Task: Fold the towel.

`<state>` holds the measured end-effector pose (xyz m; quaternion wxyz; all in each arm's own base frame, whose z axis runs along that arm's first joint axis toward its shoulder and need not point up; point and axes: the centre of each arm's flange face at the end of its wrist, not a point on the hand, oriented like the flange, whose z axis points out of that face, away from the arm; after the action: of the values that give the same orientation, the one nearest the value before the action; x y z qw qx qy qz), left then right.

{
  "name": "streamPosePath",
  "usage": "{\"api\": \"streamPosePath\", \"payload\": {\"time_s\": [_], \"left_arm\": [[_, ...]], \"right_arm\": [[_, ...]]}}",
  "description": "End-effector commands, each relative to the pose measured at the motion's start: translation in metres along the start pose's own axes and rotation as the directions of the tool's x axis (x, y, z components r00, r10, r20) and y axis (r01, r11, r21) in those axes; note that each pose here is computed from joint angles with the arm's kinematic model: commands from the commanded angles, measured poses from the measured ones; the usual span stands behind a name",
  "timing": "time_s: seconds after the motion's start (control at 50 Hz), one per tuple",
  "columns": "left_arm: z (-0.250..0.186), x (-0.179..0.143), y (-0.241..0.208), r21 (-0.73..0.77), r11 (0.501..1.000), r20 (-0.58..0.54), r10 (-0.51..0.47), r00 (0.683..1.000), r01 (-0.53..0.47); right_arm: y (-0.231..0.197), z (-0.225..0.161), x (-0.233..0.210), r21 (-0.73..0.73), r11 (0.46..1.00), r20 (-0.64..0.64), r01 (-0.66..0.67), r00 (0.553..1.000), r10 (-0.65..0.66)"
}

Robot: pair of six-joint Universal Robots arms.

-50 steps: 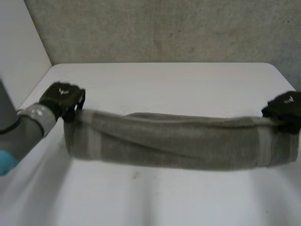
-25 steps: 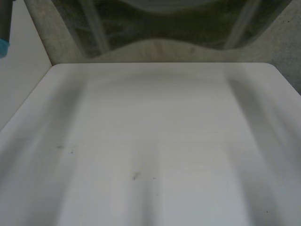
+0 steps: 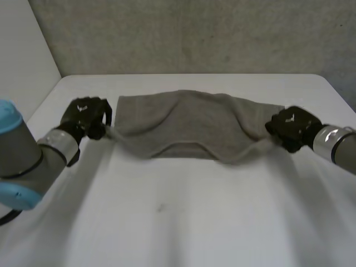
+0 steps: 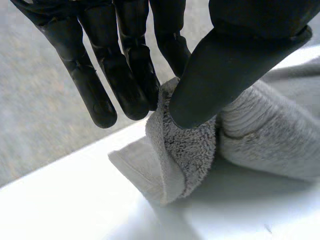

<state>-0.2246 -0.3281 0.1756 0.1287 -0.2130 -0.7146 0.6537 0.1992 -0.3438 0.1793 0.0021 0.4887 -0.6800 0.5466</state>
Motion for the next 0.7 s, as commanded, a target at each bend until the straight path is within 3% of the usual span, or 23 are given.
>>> {"api": "streamPosePath", "payload": {"time_s": [0.02,0.18,0.32,0.44,0.56,0.7], "left_arm": [[-0.04,0.005,0.006,-0.075,0.989,-0.011,0.128,0.992,-0.128],[-0.106,0.011,-0.031,-0.034,0.952,0.021,0.306,0.952,-0.305],[-0.117,-0.003,-0.056,0.069,0.928,0.137,0.356,0.925,-0.367],[-0.077,-0.015,-0.032,-0.002,0.942,0.102,0.334,0.937,-0.335],[-0.025,-0.013,0.001,-0.081,0.949,0.014,0.307,0.951,-0.305],[0.014,-0.018,0.014,-0.121,0.947,0.03,0.304,0.952,-0.298]], "right_arm": [[0.003,-0.03,0.016,-0.053,0.999,-0.051,-0.007,0.999,0.004],[-0.023,-0.097,0.029,-0.121,0.993,-0.022,-0.003,1.0,0.0],[-0.039,-0.116,0.058,-0.075,0.994,-0.091,0.078,0.992,-0.085],[-0.013,-0.081,0.067,-0.113,0.994,-0.04,0.014,0.999,-0.018],[-0.01,-0.039,0.055,-0.171,0.984,-0.009,0.049,0.999,-0.051],[0.0,-0.007,0.06,-0.186,0.983,-0.036,-0.01,0.999,0.003]]}}
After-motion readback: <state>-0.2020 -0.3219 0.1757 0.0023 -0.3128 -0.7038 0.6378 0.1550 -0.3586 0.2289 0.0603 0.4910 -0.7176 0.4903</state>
